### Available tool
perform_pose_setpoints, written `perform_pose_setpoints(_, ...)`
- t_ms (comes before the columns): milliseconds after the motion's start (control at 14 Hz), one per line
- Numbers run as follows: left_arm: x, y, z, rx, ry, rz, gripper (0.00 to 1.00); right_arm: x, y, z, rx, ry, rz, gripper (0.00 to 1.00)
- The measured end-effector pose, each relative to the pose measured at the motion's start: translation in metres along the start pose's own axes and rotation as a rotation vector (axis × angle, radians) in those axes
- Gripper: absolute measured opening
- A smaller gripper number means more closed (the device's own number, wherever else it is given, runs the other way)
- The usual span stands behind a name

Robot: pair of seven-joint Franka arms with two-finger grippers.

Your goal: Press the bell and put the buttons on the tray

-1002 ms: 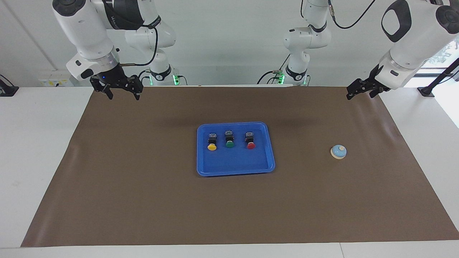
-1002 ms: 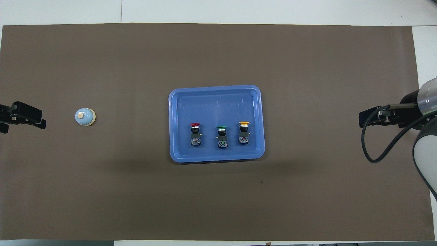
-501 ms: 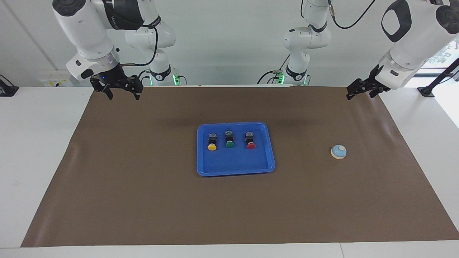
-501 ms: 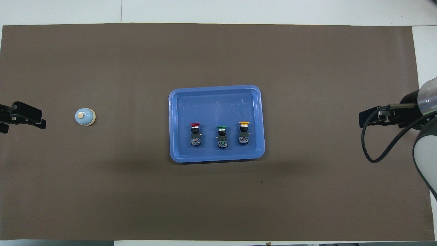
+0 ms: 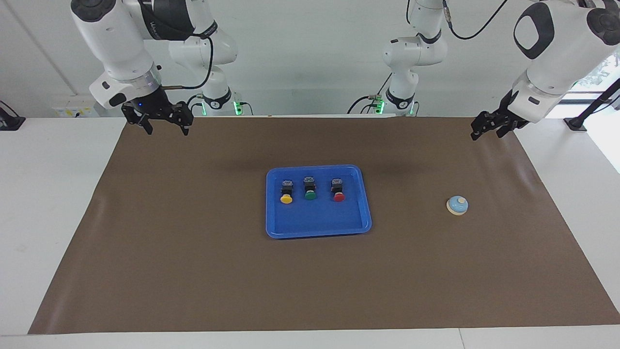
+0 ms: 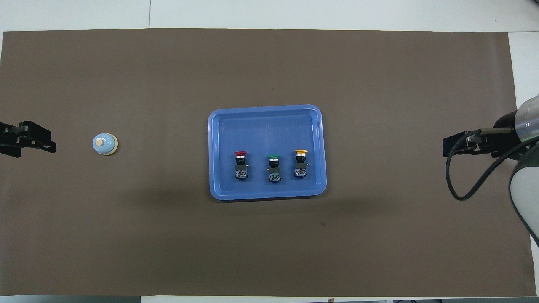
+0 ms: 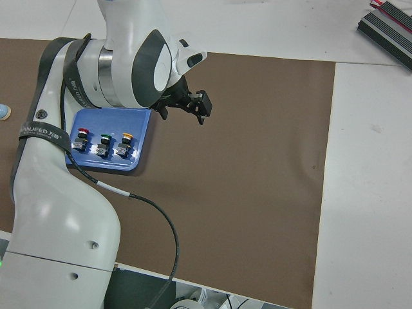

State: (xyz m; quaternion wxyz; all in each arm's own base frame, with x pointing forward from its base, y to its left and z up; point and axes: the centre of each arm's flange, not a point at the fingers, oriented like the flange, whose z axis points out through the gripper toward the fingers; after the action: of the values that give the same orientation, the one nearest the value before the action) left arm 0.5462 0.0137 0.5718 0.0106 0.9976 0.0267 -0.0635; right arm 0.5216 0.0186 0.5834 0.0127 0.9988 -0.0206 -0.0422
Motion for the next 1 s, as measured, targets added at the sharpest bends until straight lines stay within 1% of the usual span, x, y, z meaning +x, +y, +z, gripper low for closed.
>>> perform_pose_setpoints(143, -0.001, -0.018, 0.016, -0.005, 0.021, -0.036, 0.44, 0.000, 0.000, 0.000, 0.000, 0.000, 0.000, 1.00)
perform_pose_setpoints(215, -0.001, -0.030, 0.026, -0.008, 0.049, -0.057, 0.30, 0.000, 0.000, 0.000, 0.000, 0.000, 0.000, 1.00)
perform_pose_setpoints(286, -0.001, -0.039, 0.038, -0.009, 0.072, -0.071, 0.19, 0.000, 0.000, 0.000, 0.000, 0.000, 0.000, 1.00)
perform_pose_setpoints(358, -0.001, -0.043, 0.052, -0.010, 0.080, -0.078, 0.06, 0.000, 0.000, 0.000, 0.000, 0.000, 0.000, 1.00)
perform_pose_setpoints(430, 0.002, -0.042, 0.069, -0.009, 0.075, -0.077, 0.01, 0.000, 0.000, 0.000, 0.000, 0.000, 0.000, 1.00)
perform_pose_setpoints(644, 0.020, -0.034, 0.120, -0.005, 0.063, -0.061, 0.01, 0.000, 0.000, 0.000, 0.000, 0.000, 0.000, 1.00)
perform_pose_setpoints(788, 0.035, -0.032, 0.151, -0.003, 0.073, -0.058, 0.01, 0.000, 0.000, 0.000, 0.000, 0.000, 0.000, 1.00)
perform_pose_setpoints(1002, 0.049, -0.027, 0.175, 0.000, 0.085, -0.049, 0.01, 0.000, 0.000, 0.000, 0.000, 0.000, 0.000, 1.00)
